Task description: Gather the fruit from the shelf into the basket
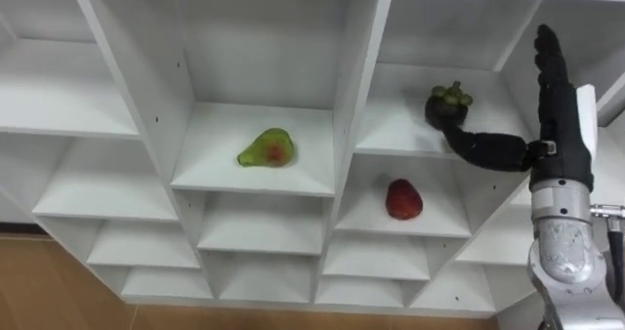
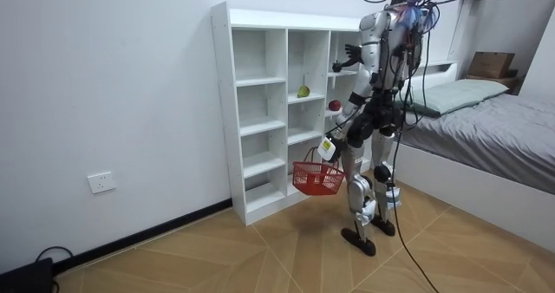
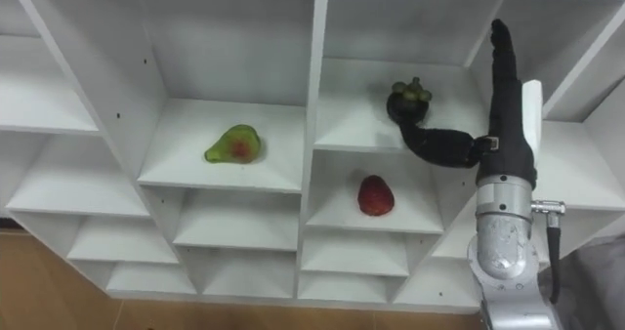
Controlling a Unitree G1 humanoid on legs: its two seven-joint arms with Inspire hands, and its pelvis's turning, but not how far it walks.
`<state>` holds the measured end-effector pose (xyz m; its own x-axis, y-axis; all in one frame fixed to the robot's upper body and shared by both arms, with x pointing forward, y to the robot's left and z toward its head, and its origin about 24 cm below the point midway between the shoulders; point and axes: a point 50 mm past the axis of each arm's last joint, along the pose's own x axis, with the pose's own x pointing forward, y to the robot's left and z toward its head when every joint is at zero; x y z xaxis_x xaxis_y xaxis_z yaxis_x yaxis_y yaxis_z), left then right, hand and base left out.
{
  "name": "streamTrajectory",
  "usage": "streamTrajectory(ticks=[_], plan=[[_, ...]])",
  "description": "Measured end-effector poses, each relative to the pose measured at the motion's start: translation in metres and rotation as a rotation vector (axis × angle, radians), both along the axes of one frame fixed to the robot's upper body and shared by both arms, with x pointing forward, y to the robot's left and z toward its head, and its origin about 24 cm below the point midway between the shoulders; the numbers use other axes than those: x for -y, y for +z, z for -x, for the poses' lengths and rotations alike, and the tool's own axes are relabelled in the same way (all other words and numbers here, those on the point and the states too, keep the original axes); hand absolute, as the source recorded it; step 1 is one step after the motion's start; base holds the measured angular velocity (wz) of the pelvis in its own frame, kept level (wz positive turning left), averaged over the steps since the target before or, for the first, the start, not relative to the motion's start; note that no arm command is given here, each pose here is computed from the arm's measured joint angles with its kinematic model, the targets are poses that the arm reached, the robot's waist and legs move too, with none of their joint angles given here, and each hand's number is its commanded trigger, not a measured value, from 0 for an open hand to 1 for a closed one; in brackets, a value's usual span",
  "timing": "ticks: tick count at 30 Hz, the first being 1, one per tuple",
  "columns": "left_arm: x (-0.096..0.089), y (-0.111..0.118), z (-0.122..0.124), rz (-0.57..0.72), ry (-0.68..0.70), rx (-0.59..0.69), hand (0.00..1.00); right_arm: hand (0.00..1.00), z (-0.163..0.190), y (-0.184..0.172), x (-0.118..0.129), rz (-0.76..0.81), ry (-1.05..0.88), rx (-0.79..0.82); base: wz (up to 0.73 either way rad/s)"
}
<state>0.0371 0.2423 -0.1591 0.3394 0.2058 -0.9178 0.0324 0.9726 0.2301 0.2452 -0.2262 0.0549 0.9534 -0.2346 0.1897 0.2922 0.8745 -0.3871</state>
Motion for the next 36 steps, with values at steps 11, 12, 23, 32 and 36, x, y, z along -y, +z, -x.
streamTrajectory(ticks=[11, 12, 23, 32, 36], plan=[[0.003, 0.002, -0.008, 0.007, -0.022, 0.026, 1.00, 0.00, -0.002, -0.002, -0.001, 0.011, 0.012, -0.029, 0.04], [0.003, 0.002, -0.008, 0.006, -0.022, 0.025, 1.00, 0.00, -0.002, -0.003, 0.000, 0.011, 0.010, -0.032, 0.00], [0.003, 0.002, 0.000, -0.011, -0.008, 0.004, 1.00, 0.00, -0.028, 0.003, 0.000, -0.004, -0.010, -0.040, 0.05], [0.003, 0.001, 0.007, -0.017, 0.001, -0.028, 1.00, 0.00, -0.031, -0.007, 0.003, -0.051, -0.016, -0.092, 0.02], [0.003, 0.000, 0.006, -0.021, -0.001, -0.034, 1.00, 0.00, -0.033, -0.010, 0.005, -0.104, -0.029, -0.114, 0.00]])
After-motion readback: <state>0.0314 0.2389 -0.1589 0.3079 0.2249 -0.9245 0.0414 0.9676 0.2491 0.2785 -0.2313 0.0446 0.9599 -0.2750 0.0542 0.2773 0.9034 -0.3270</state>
